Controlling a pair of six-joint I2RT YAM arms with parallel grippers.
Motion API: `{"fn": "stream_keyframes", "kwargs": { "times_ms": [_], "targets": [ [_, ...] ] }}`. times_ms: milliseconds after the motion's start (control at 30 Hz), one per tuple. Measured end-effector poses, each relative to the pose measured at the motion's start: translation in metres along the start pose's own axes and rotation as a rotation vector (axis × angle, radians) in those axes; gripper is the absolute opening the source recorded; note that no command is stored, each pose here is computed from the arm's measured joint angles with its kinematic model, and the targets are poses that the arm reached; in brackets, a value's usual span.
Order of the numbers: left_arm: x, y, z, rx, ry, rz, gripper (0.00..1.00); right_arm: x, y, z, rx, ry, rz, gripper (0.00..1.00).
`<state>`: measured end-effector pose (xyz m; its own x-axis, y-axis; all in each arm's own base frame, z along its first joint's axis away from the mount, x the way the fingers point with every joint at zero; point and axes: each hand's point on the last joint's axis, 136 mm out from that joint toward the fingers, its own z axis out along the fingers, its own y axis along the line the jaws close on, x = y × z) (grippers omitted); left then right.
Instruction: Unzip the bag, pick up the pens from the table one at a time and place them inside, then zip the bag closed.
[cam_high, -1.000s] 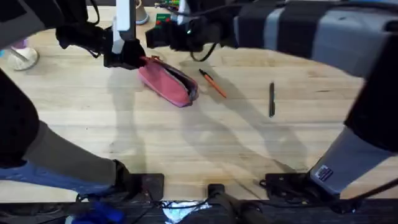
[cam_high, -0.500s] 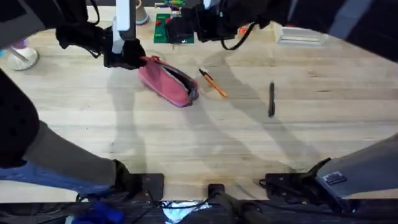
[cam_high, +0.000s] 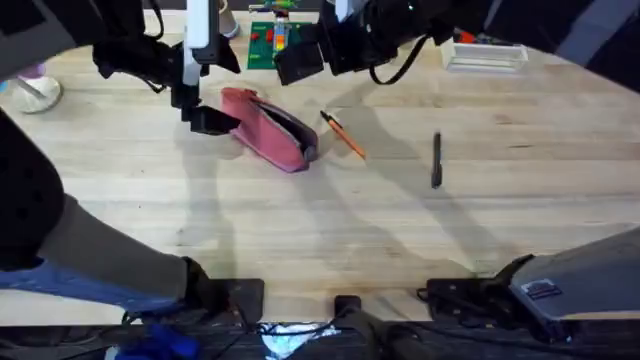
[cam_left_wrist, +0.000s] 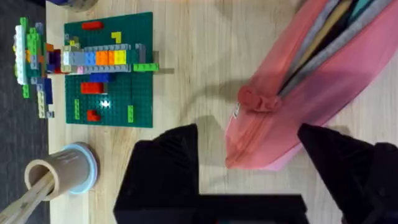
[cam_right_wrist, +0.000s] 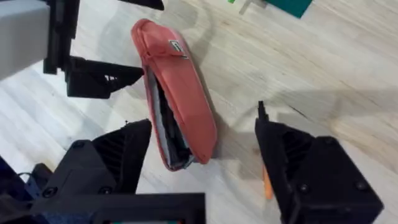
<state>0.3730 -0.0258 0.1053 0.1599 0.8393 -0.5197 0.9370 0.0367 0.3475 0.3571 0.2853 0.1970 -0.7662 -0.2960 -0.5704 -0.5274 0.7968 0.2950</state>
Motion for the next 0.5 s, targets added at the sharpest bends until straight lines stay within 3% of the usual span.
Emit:
{"fn": "stream_keyframes", "kwargs": {
  "times_ms": [300,500],
  "targets": [
    [-0.004,-0.013,-0.002,0.047,-0.006,-0.034,0.993,0.014,0.01,0.001,-0.009,0.054,-0.084,0.996],
    [-0.026,-0.023,-0.035,0.032,0.008,-0.03,0.993,0.017,0.031,-0.008,-0.032,0.083,-0.177,0.996]
  ]
}}
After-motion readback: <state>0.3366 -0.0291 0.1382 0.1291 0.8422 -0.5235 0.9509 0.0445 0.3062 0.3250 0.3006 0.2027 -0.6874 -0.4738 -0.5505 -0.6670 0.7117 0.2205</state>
